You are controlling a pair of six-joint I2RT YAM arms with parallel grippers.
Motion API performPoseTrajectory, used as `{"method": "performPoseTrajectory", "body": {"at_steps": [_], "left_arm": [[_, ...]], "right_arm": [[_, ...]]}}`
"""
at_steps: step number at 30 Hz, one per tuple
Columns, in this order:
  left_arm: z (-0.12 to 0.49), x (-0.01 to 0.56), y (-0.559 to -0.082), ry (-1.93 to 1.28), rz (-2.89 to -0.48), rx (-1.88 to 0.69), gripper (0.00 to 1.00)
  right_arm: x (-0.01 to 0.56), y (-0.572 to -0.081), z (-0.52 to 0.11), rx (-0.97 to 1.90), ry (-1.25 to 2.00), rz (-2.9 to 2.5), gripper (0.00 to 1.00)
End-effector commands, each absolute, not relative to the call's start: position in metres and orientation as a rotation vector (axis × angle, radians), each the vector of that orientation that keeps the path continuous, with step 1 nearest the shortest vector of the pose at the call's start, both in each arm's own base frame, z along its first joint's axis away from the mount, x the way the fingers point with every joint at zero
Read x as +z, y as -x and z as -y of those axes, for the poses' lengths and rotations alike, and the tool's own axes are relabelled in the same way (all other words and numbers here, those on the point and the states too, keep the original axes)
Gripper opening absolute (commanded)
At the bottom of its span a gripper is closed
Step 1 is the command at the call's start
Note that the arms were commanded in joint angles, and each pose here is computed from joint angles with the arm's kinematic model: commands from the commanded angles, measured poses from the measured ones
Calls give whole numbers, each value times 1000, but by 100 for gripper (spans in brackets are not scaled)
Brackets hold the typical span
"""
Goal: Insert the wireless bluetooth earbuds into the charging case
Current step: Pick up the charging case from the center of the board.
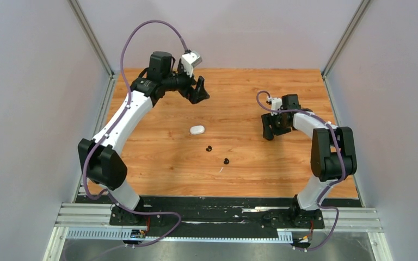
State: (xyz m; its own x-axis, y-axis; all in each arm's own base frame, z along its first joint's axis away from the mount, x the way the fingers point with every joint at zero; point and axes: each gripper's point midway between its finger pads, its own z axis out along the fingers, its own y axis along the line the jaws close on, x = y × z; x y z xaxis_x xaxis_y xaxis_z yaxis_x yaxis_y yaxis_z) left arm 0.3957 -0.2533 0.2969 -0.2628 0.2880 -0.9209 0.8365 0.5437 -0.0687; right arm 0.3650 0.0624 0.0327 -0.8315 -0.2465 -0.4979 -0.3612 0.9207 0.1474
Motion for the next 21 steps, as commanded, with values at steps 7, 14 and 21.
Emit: {"method": "performPoseTrajectory", "body": {"at_steps": [7,14,21], "left_arm": [[260,286,-398,-807,-1936,-832,97],[255,278,-404,-712,-2009,-1020,87],[266,275,-404,-757,-1941,-1179,80]], "right_arm": [[17,-381,-64,205,616,-2534,51],[32,-365,-82,324,920,-2415,32],[161,-398,-140,360,1187,-1745,25]]}}
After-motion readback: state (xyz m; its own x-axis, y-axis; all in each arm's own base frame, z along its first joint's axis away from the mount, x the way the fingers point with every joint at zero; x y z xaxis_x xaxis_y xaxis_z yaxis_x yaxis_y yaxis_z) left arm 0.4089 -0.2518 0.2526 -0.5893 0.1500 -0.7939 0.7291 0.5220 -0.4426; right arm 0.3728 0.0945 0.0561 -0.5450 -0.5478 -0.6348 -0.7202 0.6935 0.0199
